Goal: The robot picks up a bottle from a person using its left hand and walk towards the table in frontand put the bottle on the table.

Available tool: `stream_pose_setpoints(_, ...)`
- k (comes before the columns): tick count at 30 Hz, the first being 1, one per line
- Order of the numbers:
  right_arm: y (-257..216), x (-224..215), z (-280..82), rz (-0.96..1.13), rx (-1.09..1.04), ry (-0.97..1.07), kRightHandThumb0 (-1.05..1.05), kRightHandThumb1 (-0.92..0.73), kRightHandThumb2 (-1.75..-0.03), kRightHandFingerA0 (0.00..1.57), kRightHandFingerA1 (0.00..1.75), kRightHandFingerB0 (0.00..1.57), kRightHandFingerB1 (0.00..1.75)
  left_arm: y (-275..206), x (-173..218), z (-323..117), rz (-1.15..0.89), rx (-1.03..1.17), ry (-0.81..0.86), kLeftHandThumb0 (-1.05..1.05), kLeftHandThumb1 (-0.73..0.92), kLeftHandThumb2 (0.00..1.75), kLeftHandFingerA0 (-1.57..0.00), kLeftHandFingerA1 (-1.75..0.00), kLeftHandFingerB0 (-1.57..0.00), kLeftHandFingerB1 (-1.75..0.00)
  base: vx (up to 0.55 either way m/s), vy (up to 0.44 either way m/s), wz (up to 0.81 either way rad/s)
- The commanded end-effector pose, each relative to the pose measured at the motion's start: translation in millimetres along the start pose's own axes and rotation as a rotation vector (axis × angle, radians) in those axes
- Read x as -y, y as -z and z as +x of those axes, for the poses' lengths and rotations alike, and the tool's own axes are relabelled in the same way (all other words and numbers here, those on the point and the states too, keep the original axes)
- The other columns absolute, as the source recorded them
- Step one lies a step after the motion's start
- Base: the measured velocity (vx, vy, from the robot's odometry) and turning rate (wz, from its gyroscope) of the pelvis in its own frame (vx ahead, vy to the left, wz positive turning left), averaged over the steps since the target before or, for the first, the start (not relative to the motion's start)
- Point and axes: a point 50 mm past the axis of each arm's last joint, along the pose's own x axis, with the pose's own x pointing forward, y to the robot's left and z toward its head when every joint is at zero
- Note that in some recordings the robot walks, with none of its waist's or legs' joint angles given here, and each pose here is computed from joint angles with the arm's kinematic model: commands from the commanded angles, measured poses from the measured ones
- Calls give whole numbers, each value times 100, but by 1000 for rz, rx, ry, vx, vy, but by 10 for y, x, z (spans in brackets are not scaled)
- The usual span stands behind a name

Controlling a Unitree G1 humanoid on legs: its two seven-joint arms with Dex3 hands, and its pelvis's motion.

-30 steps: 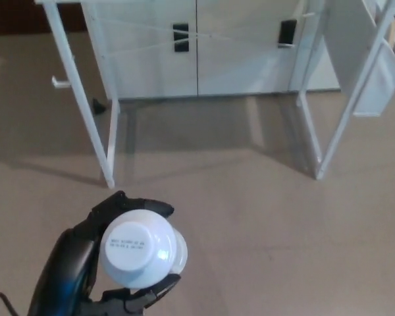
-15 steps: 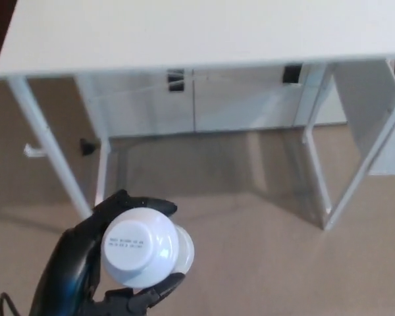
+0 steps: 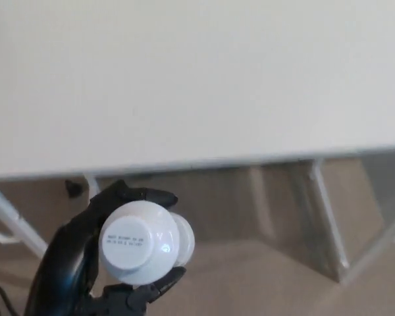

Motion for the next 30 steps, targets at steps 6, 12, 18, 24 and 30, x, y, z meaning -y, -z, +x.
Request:
stream_pose_setpoints(6, 43, 41, -10, -11, -21, 10, -40, -70, -61, 63, 47, 56, 42, -255, -171, 94, 28, 106, -34, -16, 78, 74, -108, -138, -82, -107, 377, -15, 11)
stream_pose_setpoints(12, -105, 119, 30, -14, 11, 18, -40, -70, -61, 65, 49, 57, 43, -449, -355, 331, 73, 164, -72, -18, 81, 69, -107, -140, -78, -104, 163, 47, -10)
stream_pose_setpoints(18, -35, 65, 17, 1, -13, 14, -38, -70, -61, 63, 46, 56, 41, -470, -437, 499, 97, 148, -81, -13, 77, 75, -108, -139, -81, -104, 54, 228, 5)
stream_pose_setpoints(24, -51, 131, 16, 18, -5, 19, -39, -69, -61, 66, 49, 56, 43, -466, -485, 848, 98, 64, -52, -14, 82, 66, -102, -136, -77, -91, 21, 26, 3)
stream_pose_setpoints(30, -69, 140, 21, 13, -2, 21, -41, -70, -61, 64, 48, 57, 43, -385, -547, 1290, 49, -58, -46, -14, 84, 65, -108, -125, -78, -91, 38, -47, 13)
